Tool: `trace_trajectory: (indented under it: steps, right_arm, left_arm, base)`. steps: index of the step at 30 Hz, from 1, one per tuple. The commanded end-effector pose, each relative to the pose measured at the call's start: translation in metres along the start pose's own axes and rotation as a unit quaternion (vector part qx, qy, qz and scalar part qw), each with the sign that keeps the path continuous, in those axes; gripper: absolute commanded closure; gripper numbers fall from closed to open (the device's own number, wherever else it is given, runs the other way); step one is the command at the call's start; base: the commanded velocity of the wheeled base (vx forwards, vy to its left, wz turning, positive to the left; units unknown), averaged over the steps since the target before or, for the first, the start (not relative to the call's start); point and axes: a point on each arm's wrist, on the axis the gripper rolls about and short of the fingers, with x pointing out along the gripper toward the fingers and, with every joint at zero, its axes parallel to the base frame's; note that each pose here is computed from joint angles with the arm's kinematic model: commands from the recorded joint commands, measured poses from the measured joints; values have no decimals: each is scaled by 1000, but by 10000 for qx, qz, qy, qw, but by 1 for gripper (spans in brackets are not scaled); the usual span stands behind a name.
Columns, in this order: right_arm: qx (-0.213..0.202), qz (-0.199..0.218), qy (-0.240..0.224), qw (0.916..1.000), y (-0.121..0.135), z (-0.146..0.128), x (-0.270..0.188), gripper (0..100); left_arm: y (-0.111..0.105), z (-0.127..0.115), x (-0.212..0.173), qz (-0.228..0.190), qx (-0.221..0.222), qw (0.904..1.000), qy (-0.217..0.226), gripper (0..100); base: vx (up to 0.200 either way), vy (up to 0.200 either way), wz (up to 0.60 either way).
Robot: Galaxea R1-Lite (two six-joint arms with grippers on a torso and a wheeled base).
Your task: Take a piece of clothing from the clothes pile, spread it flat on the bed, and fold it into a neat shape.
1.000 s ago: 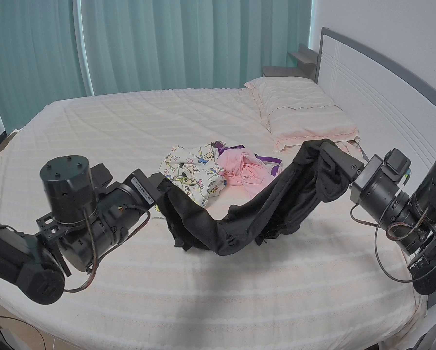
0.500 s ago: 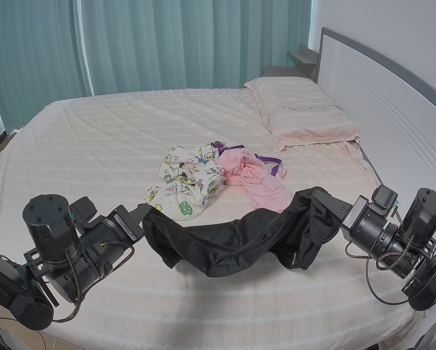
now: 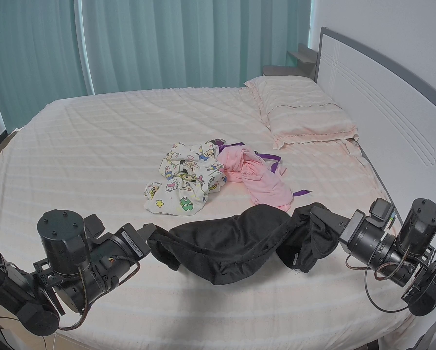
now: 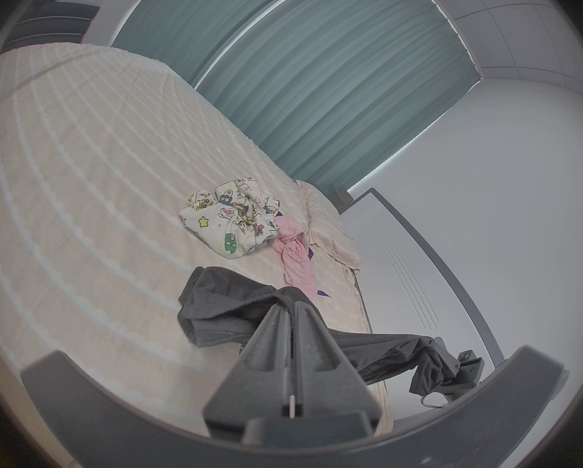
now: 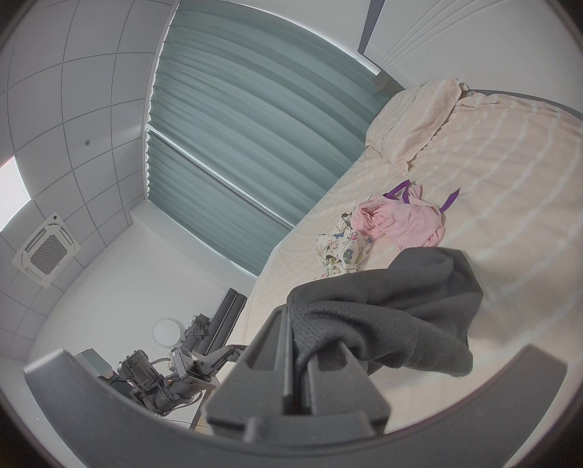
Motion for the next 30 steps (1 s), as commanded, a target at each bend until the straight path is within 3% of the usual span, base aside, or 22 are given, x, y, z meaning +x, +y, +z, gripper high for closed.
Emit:
trace_trajectory:
  steps: [1, 5, 17, 30]
  right_arm:
    - [-3, 15, -7, 10000, 0, -1, 0, 100]
    - [-5, 32, -22, 10000, 1, 0, -1, 100]
    - [-3, 9, -3, 10000, 0, -1, 0, 100]
    - [-31, 60, -36, 10000, 2, 0, -2, 100]
  left_arm:
    - [2, -1, 0, 39, 13, 10000, 20, 100]
    - [2, 0, 0, 38, 0, 10000, 11, 100]
    - [-3, 5, -7, -121, -161, 9998, -69, 100]
    - [-4, 5, -6, -154, -159, 9997, -76, 100]
  base:
    - [-200, 0, 0]
    - [-200, 0, 0]
    - [0, 0, 0]
    - [0, 200, 0]
